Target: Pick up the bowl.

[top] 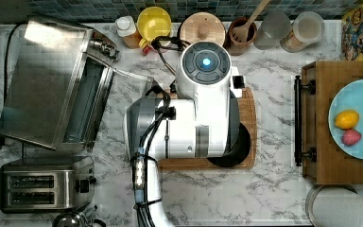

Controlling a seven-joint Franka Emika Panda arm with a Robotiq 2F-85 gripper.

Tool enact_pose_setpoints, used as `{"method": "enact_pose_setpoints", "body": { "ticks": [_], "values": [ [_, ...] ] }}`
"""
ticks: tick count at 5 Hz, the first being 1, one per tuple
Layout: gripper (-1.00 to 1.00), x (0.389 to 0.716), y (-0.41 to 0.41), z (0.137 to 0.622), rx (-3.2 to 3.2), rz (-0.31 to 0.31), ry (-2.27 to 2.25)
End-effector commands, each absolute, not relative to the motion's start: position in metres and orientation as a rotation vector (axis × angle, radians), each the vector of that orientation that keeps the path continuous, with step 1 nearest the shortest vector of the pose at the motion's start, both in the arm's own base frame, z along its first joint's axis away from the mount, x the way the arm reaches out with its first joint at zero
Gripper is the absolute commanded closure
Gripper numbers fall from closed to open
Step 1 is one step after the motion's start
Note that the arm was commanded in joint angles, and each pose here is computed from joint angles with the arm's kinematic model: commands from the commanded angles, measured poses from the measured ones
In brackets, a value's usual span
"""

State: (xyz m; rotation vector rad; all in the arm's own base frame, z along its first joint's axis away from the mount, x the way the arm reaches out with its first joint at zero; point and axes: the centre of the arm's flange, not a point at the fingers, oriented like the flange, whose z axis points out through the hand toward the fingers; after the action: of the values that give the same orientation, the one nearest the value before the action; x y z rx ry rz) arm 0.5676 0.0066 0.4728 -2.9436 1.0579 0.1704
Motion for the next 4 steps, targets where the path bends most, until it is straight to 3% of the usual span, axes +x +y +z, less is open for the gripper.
{"method": "enact_pose_setpoints", "body": {
  "ticks": [1, 2, 4],
  "values": [
    [1.00, 0.568, 0.007, 0.473, -2.943, 0.165, 1.054],
    [1.00, 0.542, -0.005, 0.454, -3.012, 0.076, 0.976],
    [1.00, 0.508, -0.083, 0.431, -2.996, 0.034, 1.086]
  ]
}}
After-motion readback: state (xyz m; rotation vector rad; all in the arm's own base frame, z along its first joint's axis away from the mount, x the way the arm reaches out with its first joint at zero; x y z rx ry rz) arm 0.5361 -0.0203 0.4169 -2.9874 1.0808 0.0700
